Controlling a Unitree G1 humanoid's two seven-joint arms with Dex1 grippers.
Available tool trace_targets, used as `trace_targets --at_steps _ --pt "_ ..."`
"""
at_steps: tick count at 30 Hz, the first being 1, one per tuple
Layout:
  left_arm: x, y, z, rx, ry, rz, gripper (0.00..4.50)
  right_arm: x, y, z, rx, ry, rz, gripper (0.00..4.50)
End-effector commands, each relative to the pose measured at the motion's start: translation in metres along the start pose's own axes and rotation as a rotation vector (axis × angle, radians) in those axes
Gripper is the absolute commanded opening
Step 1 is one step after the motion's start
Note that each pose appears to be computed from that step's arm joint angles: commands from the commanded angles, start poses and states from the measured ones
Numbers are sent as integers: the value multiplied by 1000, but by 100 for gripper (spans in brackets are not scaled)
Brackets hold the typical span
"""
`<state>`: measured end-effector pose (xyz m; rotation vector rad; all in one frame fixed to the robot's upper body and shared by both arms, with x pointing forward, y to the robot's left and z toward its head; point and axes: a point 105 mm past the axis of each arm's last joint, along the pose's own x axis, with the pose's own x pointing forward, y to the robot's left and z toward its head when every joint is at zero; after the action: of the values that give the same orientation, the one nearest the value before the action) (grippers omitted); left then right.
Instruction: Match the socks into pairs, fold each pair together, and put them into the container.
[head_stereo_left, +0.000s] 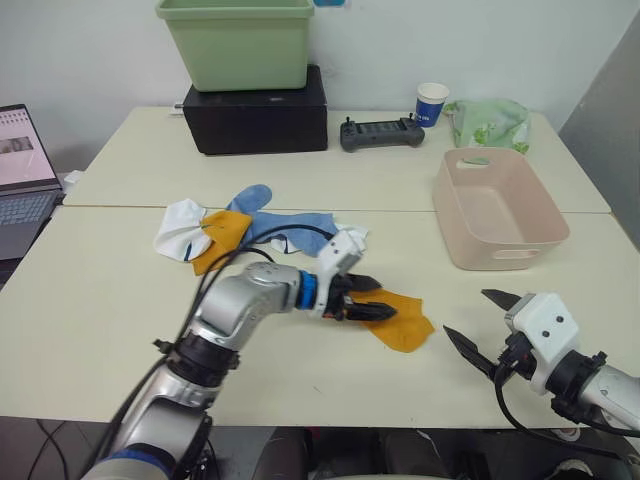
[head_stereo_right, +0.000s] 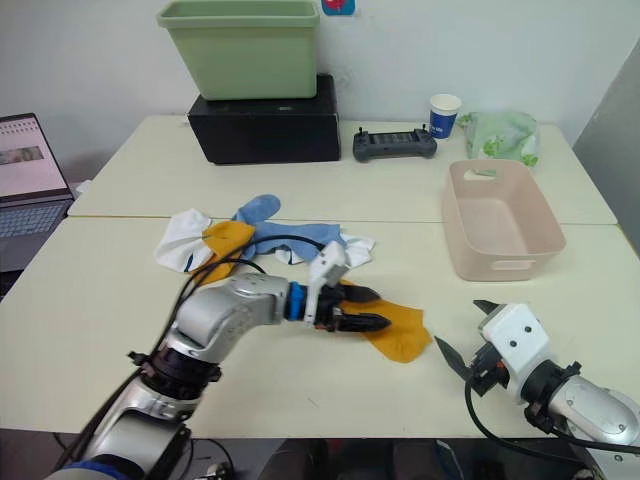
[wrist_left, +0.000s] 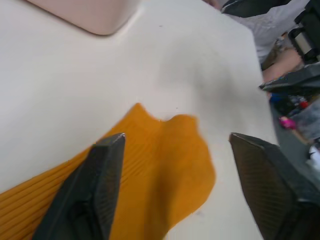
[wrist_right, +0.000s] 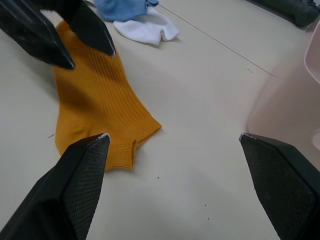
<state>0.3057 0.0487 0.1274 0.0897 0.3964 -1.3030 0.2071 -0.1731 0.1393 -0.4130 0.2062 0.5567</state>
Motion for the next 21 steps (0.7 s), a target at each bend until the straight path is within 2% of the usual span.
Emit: trace_targets --at_steps 1,4,7,13,16,19,21 --pt "-33 26 21 115 -40 86 448 -4 6 17 -42 -59 -4 450" --pt "-59 56 13 147 10 194 448 -1 7 15 -33 -61 -5 450" --pt "-67 68 5 129 44 218 448 2 10 14 -23 -61 -3 450" --pt "-48 65 -19 86 112 178 448 10 18 6 15 -51 -25 450" --pt "-37 70 -32 46 138 222 448 17 21 -6 52 -15 -57 450" --pt "-34 73 -37 67 151 238 396 24 17 -21 74 38 -118 450" --pt "-31 70 -40 67 161 216 337 29 14 -30 104 67 -156 450"
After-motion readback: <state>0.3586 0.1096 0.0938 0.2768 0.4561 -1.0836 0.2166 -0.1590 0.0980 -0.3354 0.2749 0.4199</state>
